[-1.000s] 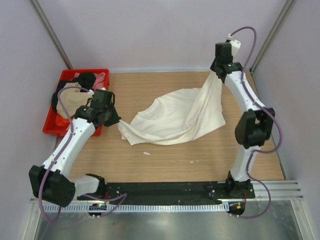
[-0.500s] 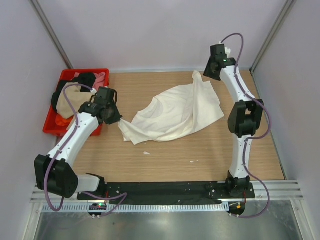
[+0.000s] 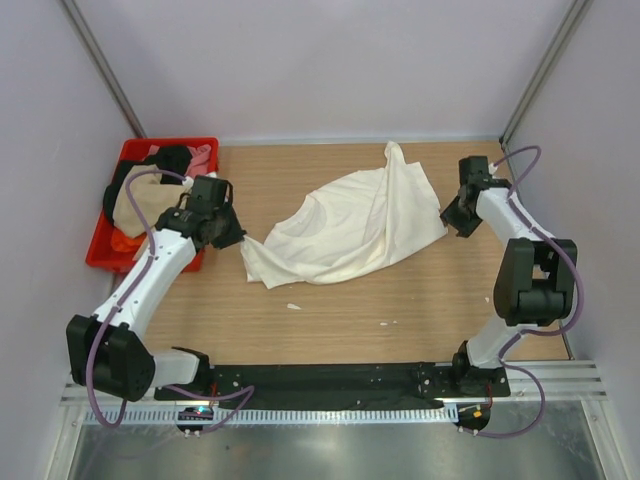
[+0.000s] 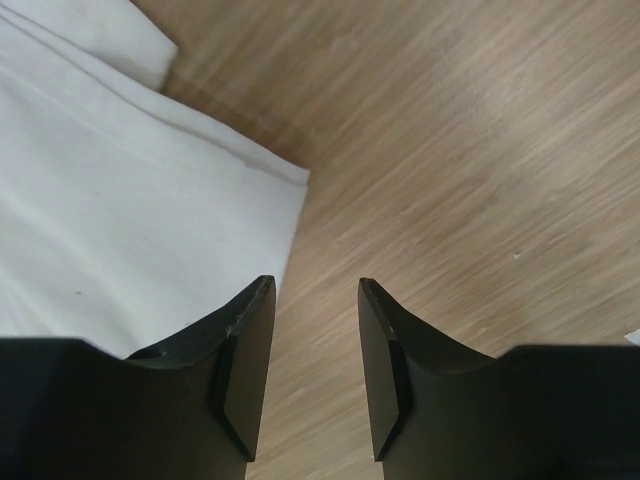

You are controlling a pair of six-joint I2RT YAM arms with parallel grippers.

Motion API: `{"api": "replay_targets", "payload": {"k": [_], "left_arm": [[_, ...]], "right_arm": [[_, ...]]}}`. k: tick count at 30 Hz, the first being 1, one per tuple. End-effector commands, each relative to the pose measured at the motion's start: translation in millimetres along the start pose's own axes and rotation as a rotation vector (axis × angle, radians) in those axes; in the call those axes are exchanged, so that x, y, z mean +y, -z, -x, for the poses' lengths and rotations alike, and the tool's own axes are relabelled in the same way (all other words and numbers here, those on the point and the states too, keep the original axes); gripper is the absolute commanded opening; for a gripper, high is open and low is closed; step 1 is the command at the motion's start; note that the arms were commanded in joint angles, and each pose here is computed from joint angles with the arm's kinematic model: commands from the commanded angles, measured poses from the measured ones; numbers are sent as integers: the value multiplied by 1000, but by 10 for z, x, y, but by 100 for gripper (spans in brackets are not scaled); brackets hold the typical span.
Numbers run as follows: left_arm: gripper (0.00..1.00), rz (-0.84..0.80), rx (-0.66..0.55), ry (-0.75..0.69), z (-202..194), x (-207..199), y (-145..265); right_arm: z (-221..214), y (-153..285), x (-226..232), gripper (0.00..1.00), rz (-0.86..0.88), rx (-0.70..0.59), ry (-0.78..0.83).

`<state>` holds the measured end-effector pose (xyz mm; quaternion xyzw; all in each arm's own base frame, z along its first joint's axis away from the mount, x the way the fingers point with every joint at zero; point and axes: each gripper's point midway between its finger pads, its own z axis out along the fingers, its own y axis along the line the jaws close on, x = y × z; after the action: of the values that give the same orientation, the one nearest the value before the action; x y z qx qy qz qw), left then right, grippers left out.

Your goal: Fold and stack the t-shirts

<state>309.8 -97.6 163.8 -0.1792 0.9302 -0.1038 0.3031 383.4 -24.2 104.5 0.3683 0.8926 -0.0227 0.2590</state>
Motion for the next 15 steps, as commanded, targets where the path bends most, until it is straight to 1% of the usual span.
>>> {"api": "replay_targets", "payload": {"k": [1, 3, 4, 11, 14, 15], "left_arm": [[0, -67, -51, 6, 108, -106, 85], [0, -69, -46, 7, 86, -101, 80], [0, -71, -44, 9, 80, -105, 70], [0, -56, -28, 1, -1, -41, 41], [0, -47, -29, 1, -8, -19, 38], [0, -48, -33, 0, 1, -21, 44]], "right_arm": [[-40, -147, 123, 44, 63, -18, -74], [-144, -287, 85, 44, 52, -3, -81], [-118, -334, 135, 43, 76, -20, -88], [-248, -663, 151, 42, 70, 5, -83], [-315, -760, 117, 37, 49, 26, -70], [-328, -764, 68, 27, 27, 28, -59]]}}
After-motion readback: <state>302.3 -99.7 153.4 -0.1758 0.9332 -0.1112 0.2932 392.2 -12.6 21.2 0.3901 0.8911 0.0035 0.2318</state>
